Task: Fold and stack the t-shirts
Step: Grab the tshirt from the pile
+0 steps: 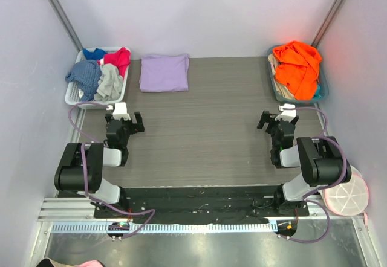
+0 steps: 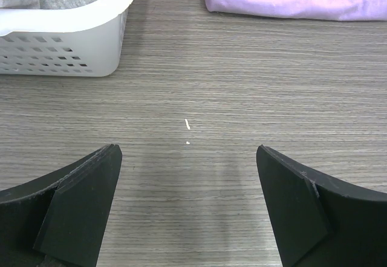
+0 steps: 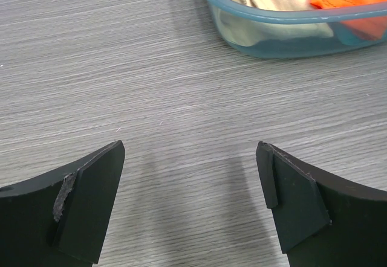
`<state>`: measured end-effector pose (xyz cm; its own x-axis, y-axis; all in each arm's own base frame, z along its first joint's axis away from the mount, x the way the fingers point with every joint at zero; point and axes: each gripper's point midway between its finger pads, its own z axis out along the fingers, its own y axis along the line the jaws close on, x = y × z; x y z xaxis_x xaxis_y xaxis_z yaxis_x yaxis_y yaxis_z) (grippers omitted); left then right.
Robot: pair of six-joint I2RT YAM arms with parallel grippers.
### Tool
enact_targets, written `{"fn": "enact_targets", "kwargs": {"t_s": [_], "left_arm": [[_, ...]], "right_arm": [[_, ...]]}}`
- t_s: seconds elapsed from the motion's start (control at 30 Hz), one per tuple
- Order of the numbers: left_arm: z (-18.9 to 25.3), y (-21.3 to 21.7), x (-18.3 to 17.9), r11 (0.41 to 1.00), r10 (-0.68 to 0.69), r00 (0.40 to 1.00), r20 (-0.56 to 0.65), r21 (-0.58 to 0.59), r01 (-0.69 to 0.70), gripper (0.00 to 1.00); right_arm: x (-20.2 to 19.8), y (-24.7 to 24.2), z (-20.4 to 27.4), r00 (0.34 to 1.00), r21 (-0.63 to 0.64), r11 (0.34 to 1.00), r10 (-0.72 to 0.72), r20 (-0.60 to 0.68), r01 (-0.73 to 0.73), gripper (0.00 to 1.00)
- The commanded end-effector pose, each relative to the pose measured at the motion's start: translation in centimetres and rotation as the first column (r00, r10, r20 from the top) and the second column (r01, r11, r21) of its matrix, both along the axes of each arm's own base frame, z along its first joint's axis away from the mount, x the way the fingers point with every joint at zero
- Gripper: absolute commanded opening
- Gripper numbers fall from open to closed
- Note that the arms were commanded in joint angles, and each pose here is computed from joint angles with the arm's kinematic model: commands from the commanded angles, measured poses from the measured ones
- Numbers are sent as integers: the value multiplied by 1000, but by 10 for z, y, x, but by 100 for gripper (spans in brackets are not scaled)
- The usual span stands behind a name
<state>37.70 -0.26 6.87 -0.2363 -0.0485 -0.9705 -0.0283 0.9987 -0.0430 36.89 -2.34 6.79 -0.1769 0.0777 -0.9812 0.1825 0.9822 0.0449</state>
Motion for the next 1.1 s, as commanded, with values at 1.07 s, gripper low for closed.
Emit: {"fn": "enact_targets", "kwargs": {"t_s": [1.07], "left_arm": [[68,9,-12,961,274,961,44,10,-275,100]], "right_arm": [[-18,-11,118,961,102,992,-105,255,81,100]]}}
